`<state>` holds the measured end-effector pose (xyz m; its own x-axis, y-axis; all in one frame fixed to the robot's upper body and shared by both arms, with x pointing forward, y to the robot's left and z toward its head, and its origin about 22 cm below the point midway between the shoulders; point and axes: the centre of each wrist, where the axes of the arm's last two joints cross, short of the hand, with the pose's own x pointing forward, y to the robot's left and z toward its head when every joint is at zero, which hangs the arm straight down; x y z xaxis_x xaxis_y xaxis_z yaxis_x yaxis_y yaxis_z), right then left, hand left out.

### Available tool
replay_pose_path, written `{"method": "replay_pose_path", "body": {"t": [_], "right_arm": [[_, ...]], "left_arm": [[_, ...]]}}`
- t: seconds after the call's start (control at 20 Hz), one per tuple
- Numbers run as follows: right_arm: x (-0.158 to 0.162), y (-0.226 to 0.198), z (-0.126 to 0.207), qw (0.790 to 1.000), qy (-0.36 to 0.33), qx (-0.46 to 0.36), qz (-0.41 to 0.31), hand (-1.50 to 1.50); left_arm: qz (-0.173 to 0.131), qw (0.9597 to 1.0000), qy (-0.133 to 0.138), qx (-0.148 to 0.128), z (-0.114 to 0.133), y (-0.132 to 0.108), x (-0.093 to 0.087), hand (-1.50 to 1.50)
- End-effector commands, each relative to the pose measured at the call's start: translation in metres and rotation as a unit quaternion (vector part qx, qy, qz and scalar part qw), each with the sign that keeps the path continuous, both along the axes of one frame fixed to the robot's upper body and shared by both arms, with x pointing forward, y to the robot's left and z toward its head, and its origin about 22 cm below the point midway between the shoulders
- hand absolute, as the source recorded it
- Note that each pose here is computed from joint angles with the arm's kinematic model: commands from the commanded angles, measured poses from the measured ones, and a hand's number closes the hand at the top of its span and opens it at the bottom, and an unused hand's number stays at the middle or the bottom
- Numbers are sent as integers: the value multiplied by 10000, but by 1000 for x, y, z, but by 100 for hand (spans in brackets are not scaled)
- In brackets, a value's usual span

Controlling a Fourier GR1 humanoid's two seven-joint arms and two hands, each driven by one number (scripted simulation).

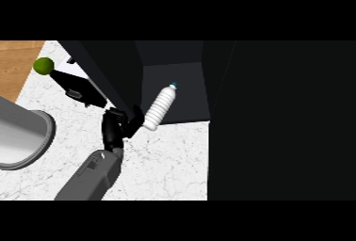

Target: Pick up the bottled water, place it into the cabinet and close the cabinet

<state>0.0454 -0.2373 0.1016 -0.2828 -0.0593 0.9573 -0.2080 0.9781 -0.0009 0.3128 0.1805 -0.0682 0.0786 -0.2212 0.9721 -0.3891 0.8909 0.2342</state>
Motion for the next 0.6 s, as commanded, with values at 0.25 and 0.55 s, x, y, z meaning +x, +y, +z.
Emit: {"method": "replay_pose_path", "body": {"t": [0.25,0.55], "right_arm": [[2,-1,5,9998,-63,107,155,-150],[3,-1,1,9994,-43,157,292,-150]], "left_arm": [[-168,9936,-831,746,71,-21,69,-150],[-154,9921,-877,881,72,-32,66,-150]]}}
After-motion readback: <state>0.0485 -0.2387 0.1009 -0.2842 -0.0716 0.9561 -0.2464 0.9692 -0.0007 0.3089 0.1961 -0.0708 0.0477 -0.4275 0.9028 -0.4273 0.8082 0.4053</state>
